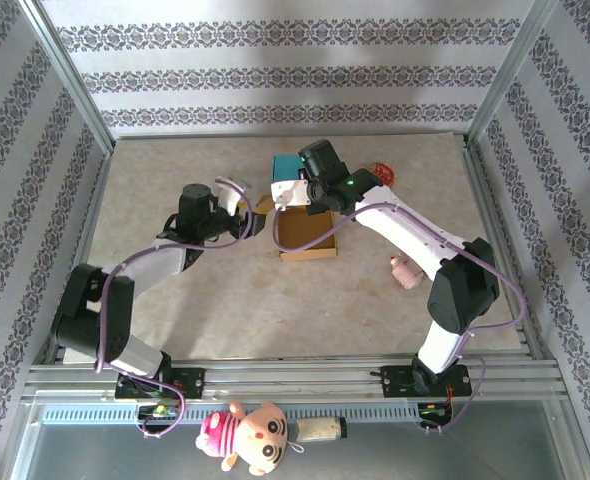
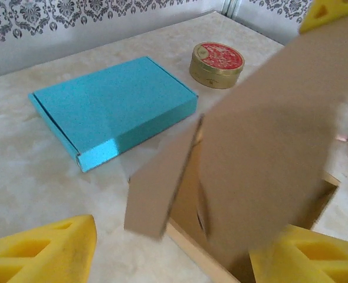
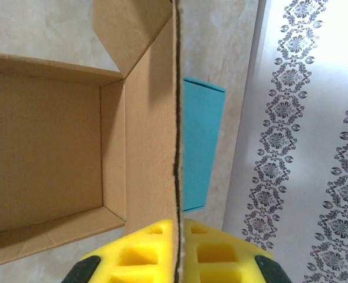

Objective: Fold the paper box

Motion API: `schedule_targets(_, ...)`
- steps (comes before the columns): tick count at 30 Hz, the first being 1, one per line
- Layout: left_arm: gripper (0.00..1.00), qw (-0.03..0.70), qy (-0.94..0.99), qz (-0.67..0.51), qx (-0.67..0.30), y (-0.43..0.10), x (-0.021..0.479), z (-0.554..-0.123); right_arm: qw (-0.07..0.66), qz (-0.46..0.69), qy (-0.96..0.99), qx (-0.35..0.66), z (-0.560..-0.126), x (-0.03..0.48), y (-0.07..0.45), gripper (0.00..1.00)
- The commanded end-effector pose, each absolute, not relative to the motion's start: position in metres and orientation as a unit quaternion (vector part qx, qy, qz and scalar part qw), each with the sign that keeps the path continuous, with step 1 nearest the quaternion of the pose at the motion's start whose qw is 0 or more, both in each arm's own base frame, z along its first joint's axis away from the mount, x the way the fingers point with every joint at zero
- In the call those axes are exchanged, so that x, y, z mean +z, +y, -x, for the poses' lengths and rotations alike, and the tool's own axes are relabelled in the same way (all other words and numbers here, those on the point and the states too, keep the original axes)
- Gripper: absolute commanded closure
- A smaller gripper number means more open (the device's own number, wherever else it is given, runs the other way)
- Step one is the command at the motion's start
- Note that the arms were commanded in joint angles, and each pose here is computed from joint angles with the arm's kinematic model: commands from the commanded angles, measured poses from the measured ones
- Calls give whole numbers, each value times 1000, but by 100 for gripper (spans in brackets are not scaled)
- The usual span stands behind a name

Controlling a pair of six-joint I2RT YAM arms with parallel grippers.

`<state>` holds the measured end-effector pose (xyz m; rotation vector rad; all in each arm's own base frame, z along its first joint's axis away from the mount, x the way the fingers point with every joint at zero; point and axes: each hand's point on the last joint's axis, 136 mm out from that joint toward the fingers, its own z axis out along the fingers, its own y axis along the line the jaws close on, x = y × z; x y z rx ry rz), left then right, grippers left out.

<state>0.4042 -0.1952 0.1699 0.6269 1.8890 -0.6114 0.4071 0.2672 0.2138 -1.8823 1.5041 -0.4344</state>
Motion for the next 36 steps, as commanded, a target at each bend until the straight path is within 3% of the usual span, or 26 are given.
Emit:
schedule_targets(1, 36, 531, 757, -285, -251, -202, 180, -422, 354, 726, 569, -154, -398, 221, 275, 97)
schedule_targets(6, 76, 527, 756, -273, -277, -209, 184, -426, 362, 717, 575, -159, -402, 222, 274, 94)
schedule_targets(10, 92, 525, 760, -269, -274, -205, 187, -419, 388, 697, 582, -157, -402, 226, 277, 77)
schedule_targets(12, 98, 518, 762, -278, -272, -206, 186, -416, 407, 679, 594, -145, -401, 232, 279, 63)
schedule_targets(15, 100, 515, 763, -283, -268, -206, 183, -416, 437, 624, 638, -111, -398, 240, 282, 35)
schedule_targets(18, 100, 513, 764, -284, -269, -207, 183, -418, 455, 557, 691, -72, -392, 248, 277, 17)
schedule_targets(20, 100, 511, 762, -287, -276, -210, 184, -419, 460, 520, 717, -59, -388, 253, 268, 9)
schedule_targets(23, 100, 511, 760, -290, -279, -211, 186, -419, 461, 449, 765, -27, -384, 258, 247, 6)
schedule_targets(30, 100, 507, 760, -298, -276, -212, 189, -418, 435, 317, 828, 157, -371, 261, 214, 2)
schedule_targets(36, 100, 486, 775, -296, -276, -214, 190, -419, 411, 312, 841, 164, -369, 241, 205, 2)
